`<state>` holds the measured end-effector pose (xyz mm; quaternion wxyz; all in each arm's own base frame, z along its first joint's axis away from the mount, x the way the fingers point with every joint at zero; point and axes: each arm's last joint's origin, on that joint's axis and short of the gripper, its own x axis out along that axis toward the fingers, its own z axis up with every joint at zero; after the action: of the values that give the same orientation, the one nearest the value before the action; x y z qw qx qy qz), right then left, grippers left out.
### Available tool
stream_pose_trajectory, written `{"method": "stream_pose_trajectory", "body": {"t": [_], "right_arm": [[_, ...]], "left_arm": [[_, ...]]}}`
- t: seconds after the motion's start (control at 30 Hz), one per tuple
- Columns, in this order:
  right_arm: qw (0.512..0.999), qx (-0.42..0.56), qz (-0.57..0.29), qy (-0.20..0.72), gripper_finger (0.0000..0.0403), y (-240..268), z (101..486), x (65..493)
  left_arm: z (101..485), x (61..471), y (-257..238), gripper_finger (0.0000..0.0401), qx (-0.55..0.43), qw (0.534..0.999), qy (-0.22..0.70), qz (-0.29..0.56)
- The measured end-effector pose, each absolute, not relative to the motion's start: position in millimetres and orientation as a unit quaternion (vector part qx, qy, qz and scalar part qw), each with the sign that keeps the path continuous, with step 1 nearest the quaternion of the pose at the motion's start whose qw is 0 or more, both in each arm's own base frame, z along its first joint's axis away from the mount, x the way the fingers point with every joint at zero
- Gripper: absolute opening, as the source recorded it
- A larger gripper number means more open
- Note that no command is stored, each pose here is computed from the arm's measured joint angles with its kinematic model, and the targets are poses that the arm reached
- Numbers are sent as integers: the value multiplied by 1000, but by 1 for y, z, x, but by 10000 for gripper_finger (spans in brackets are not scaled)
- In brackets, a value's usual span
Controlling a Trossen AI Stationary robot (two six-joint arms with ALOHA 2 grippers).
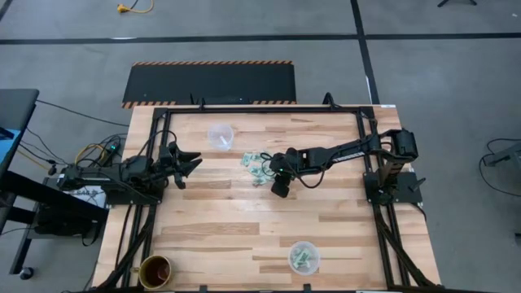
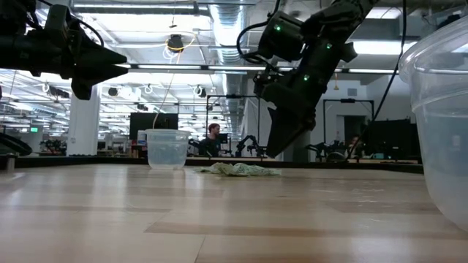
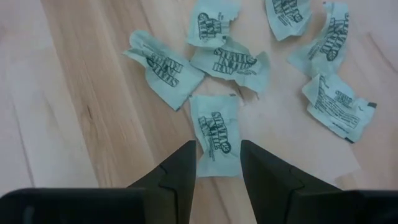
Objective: Pick and place Stevia / Truvia into bins
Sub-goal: Put the white stevia packet into the bottom transparent container
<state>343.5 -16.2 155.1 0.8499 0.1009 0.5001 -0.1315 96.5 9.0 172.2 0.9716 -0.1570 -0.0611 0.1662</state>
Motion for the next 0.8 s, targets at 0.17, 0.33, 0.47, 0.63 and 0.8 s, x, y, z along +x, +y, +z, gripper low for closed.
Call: {"method": "stream_pose_trajectory", "body": {"t": [0.17,0.33,0.47,0.63,0.8], "right_arm": [[851,85,-127,503,119,-18,155,343],[855,71,-118,500,119,-18,155,344],[860,51,-104,497,119,-18,156,346],[847,39,-95,521,119,-17,138,347],[839,37,-90,535,119,-14,121,353]], "left_arm": [[172,97,9,130,-157,972,-61,166],[172,97,9,130,-157,972,-61,166],[172,97,9,130,-157,972,-61,166],[172,97,9,130,-157,972,-61,166],[172,96,9,130,-157,972,-61,166]]}}
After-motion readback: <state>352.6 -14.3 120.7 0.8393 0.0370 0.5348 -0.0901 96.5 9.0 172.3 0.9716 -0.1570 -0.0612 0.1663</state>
